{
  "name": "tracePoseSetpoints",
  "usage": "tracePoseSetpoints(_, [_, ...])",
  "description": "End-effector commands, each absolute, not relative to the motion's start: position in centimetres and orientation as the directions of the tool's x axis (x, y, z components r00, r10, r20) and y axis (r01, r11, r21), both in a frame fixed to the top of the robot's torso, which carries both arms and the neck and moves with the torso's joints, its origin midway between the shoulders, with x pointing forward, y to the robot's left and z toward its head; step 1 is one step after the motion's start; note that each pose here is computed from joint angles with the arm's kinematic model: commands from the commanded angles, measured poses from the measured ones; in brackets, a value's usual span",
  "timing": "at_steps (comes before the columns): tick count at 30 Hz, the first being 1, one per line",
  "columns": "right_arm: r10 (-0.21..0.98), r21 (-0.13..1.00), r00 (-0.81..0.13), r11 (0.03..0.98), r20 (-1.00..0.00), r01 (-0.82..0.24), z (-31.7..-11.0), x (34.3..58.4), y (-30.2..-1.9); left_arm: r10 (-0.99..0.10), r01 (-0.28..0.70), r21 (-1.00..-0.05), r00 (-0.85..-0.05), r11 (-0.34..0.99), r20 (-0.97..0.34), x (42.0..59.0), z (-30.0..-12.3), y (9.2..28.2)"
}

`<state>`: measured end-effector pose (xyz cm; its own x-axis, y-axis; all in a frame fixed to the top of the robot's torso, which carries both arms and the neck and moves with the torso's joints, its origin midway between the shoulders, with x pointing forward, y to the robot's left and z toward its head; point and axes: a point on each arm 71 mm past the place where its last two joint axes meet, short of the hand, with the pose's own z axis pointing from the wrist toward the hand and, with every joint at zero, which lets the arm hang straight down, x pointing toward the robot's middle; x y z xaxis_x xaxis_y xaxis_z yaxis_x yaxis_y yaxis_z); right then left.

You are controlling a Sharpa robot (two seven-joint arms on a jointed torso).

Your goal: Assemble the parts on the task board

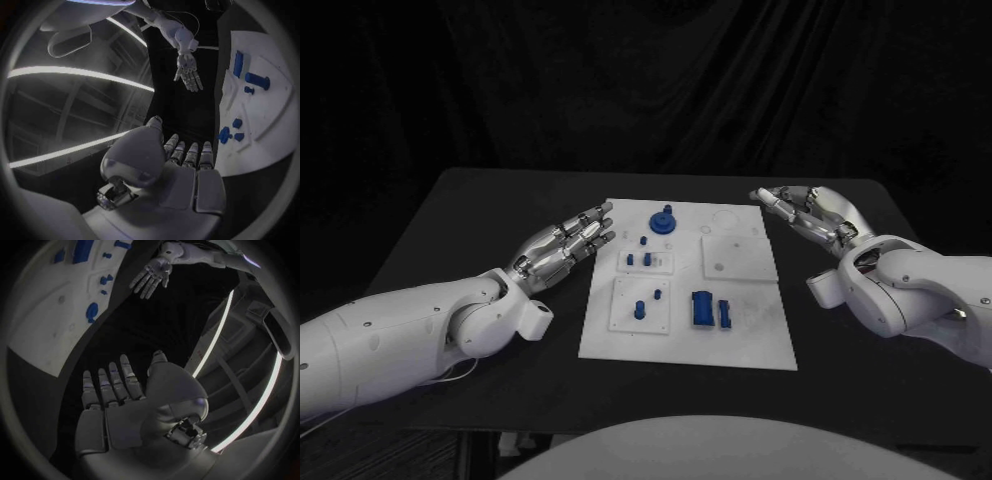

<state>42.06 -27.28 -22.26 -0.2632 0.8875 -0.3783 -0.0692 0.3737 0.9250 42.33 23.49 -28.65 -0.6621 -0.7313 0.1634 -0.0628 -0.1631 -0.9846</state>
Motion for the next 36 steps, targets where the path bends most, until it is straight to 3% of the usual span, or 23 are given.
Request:
tracePoseSetpoints(1, [0.919,0.974,-0.323,0.217,-0.225,-0.061,-22.5,42.2,-27.0,-0.747,0.059,-0.965,-0.646,-0.255,0.158,42.8,-27.5,23.5])
tracePoseSetpoints(13, [0.916,0.984,-0.361,0.174,-0.175,-0.035,-23.9,42.3,-27.5,-0.749,0.063,-0.962,-0.642,-0.267,0.166,43.5,-27.9,22.6])
tracePoseSetpoints(14, [0.916,0.973,-0.331,0.227,-0.224,-0.031,-23.9,42.4,-27.6,-0.742,-0.055,-0.986,-0.652,-0.159,0.156,43.3,-29.1,22.4])
tracePoseSetpoints(21, [0.937,0.98,-0.289,0.196,-0.197,-0.035,-23.6,43.1,-26.4,-0.768,-0.04,-0.988,-0.624,-0.149,0.142,43.6,-28.7,22.2])
tracePoseSetpoints(27, [0.978,0.994,-0.173,0.109,-0.113,-0.033,-23.0,44.8,-23.3,-0.832,-0.008,-0.992,-0.544,-0.124,0.109,44.3,-27.8,21.5])
tracePoseSetpoints(36, [0.999,1.0,-0.033,0.002,-0.002,-0.004,-22.5,46.1,-19.6,-0.936,0.026,-0.997,-0.348,-0.071,0.057,45.4,-25.7,20.4])
